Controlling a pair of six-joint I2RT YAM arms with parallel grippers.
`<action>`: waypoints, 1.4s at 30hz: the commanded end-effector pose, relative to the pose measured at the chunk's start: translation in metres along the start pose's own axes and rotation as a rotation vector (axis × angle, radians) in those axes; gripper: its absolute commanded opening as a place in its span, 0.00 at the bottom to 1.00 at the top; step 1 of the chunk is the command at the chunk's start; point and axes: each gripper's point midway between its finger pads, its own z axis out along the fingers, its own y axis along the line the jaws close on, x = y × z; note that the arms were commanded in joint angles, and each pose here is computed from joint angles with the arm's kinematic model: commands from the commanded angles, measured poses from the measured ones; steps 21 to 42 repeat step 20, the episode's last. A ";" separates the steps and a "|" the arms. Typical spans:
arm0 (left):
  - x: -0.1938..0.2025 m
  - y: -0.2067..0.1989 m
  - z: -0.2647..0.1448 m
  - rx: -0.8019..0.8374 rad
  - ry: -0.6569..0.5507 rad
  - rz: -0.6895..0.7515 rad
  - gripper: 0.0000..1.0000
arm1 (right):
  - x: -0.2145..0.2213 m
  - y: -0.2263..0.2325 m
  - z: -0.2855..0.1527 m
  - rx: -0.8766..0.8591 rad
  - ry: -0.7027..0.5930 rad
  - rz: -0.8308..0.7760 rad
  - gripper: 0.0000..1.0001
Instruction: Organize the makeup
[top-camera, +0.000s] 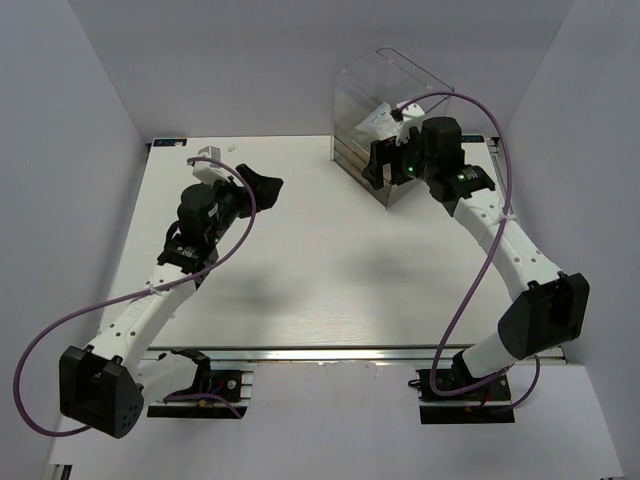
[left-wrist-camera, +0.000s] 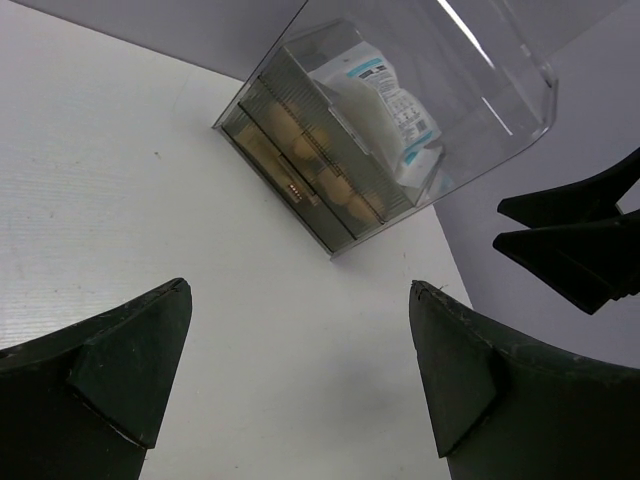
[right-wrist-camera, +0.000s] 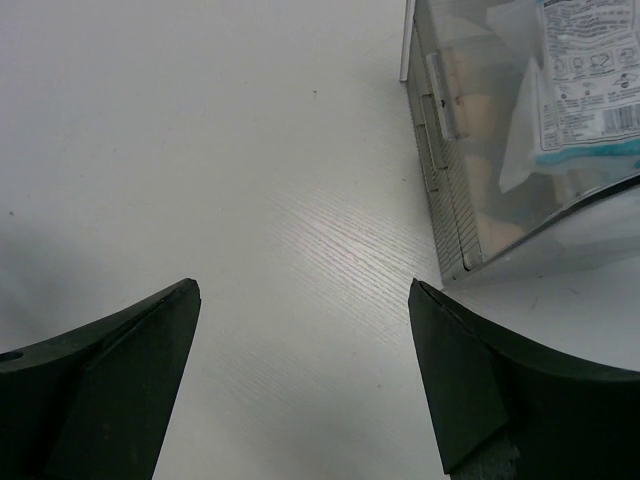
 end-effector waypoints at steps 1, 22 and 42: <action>-0.028 -0.026 -0.013 0.091 -0.074 0.014 0.98 | -0.037 -0.003 -0.023 0.051 -0.101 -0.036 0.89; -0.026 -0.027 -0.023 0.107 -0.088 -0.006 0.98 | -0.022 -0.010 -0.027 0.084 -0.082 -0.059 0.89; -0.026 -0.027 -0.023 0.107 -0.088 -0.006 0.98 | -0.022 -0.010 -0.027 0.084 -0.082 -0.059 0.89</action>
